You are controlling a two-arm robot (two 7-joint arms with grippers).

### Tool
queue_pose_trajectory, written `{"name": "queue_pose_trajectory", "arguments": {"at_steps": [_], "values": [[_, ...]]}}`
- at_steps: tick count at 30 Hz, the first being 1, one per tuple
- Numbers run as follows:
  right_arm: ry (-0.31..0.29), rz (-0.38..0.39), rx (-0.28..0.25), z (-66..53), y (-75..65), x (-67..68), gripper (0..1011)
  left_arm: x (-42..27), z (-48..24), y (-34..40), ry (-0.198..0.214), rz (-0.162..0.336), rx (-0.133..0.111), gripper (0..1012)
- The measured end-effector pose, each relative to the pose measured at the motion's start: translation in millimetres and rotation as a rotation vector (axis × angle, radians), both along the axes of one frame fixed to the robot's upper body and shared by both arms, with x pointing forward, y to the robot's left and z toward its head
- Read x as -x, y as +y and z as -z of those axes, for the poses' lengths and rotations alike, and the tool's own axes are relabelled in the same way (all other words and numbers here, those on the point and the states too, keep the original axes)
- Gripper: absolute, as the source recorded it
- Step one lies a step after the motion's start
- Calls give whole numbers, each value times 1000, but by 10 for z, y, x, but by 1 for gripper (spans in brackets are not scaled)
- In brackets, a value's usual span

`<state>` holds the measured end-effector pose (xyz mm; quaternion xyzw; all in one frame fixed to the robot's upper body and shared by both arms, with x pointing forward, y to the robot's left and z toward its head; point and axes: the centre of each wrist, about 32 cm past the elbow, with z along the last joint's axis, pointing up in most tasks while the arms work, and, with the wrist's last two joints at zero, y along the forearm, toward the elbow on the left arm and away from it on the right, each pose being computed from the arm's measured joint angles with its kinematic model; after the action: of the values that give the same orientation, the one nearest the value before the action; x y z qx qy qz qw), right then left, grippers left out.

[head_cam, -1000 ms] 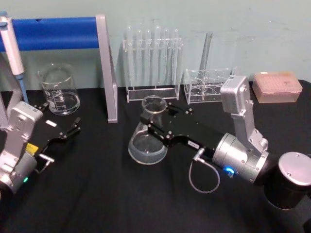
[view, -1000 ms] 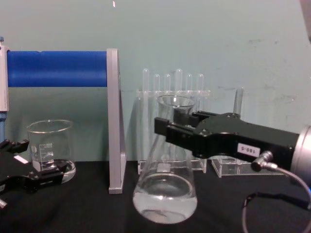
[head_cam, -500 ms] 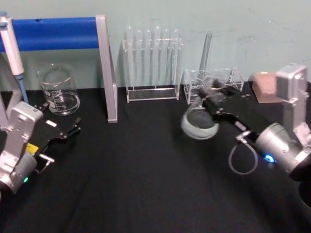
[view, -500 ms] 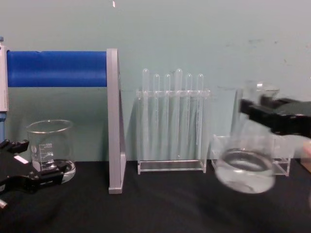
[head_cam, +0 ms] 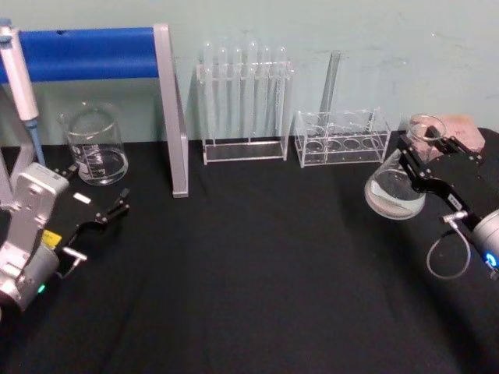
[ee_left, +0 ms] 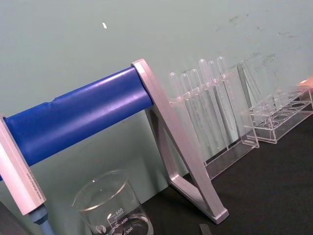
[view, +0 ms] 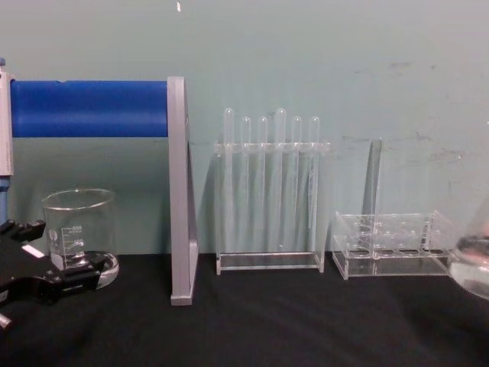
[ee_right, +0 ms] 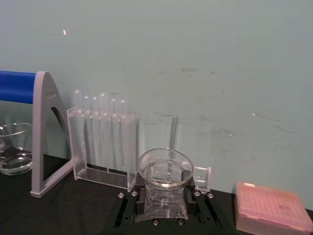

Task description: Grasp the erlenmeyer flask with one hand, shake it three times, then place it back.

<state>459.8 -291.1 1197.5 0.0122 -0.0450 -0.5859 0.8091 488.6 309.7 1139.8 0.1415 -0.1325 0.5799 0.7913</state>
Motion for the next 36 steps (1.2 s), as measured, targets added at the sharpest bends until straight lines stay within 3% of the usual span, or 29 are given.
{"name": "queue_pose_trajectory", "arguments": {"at_steps": [5,10,20,24,29,36], "values": [[2,1,0,5,-14,8,456,0,0,0,0,0,0,1001],[9,-68,-1,8,46,-50,456,0,0,0,0,0,0,1001],[39,-390,-3,33,439,-226,456,0,0,0,0,0,0,1001],[47,-480,5,43,564,-258,456,0,0,0,0,0,0,1001],[53,-541,9,48,639,-287,456,0,0,0,0,0,0,1001],[60,-560,9,57,637,-299,456,0,0,0,0,0,0,1001]]}}
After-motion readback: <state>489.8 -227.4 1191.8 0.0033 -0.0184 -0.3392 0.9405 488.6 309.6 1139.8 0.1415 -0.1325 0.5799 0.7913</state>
